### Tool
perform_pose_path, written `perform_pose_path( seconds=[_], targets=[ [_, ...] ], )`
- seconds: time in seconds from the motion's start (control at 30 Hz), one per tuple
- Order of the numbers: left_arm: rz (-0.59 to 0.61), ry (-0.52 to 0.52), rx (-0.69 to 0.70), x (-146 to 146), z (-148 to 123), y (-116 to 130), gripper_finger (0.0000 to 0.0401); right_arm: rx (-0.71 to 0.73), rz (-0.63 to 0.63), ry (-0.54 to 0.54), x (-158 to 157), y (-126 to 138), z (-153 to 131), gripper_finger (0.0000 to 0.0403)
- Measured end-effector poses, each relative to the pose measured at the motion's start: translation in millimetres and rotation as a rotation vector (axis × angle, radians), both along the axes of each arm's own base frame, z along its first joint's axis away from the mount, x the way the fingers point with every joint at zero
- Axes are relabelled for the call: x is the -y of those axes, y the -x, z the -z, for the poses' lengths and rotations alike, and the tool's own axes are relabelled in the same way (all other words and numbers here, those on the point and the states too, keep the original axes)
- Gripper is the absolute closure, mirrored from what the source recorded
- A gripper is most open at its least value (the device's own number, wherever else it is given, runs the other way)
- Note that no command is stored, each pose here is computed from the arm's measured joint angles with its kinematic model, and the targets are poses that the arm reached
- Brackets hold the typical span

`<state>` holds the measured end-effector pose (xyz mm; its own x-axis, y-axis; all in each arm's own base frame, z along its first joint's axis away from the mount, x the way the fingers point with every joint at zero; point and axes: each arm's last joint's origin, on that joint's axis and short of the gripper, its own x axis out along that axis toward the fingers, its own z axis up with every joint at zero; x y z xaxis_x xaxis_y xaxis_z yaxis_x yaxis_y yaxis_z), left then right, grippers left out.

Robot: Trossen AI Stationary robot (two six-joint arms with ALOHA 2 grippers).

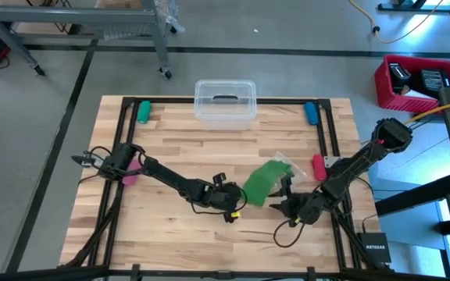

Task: Roll bandage
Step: Roll the green bandage

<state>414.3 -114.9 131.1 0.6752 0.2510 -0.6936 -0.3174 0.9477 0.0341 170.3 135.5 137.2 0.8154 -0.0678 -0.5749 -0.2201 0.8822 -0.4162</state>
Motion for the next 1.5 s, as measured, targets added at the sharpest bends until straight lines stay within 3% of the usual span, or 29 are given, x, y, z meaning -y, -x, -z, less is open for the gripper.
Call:
perform_pose_path(
  seconds=[0.13,0.37,1.0,1.13,1.37,1.5],
  targets=[
    [-0.001,0.001,0.002,0,0,0,0.0265,-0.027,-0.036,0.068,-4,-4,14,0.0235],
    [-0.002,0.007,0.017,0,-1,-1,0.0265,0.007,0.034,0.181,-6,-11,34,0.0235],
    [-0.009,0.016,0.066,1,4,-7,0.0265,0.098,0.05,0.247,-16,-28,47,0.0239],
    [-0.019,0.028,0.062,1,14,-8,0.0265,0.091,0.055,0.247,-16,-34,47,0.0273],
    [0.022,0.049,0.043,9,4,-2,0.0265,0.095,0.067,0.277,-18,-36,45,0.0383],
    [0.043,0.057,0.017,15,-26,9,0.0265,0.133,0.109,0.239,-21,-39,39,0.038]
  ],
)
